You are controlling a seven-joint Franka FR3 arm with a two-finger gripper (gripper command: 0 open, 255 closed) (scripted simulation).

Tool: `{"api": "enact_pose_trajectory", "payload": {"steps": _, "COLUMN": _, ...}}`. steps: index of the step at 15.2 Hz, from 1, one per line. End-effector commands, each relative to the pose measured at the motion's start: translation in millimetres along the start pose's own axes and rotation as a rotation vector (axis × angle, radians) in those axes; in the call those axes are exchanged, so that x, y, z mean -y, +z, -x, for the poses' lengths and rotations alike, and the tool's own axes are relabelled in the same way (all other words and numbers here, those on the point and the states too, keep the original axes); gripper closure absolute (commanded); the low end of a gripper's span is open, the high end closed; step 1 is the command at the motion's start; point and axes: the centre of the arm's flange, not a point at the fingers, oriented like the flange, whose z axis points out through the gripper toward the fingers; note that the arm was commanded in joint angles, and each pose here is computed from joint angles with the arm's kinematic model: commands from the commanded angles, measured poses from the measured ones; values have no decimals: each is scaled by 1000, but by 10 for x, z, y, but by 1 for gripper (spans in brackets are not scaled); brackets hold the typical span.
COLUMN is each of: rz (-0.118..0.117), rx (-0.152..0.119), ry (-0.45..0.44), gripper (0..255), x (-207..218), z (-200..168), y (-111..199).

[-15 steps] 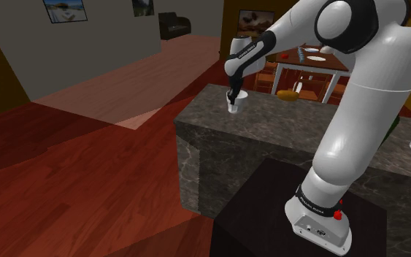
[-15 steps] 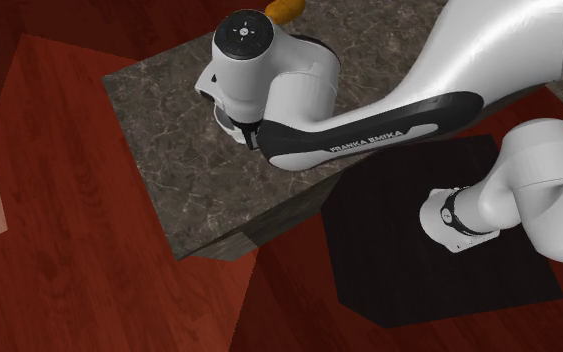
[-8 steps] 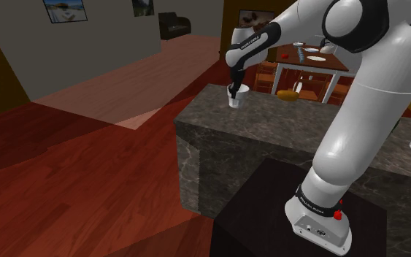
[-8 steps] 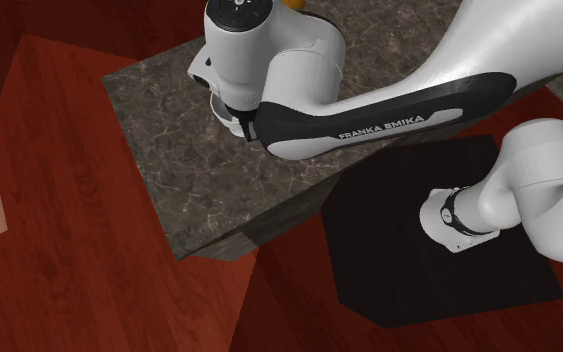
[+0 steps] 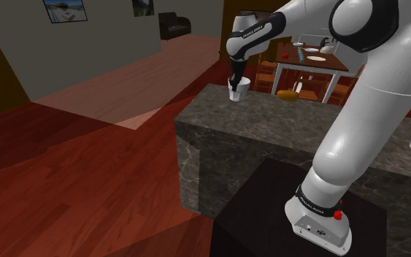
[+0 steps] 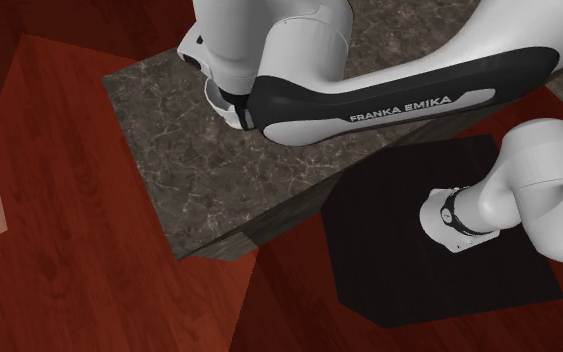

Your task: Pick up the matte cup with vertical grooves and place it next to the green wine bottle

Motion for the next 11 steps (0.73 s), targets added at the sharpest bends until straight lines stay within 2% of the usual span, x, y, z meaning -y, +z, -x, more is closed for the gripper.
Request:
{"api": "enact_pose_trajectory", "payload": {"steps": 1, "rz": 0, "rx": 0, "ry": 0, "gripper": 255, "x": -10, "z": 1, "y": -108}}
{"api": "enact_pose_trajectory", "payload": {"steps": 11, "rz": 0, "rx": 0, "ry": 0, "gripper": 255, "x": -103, "z": -29, "y": -627}}
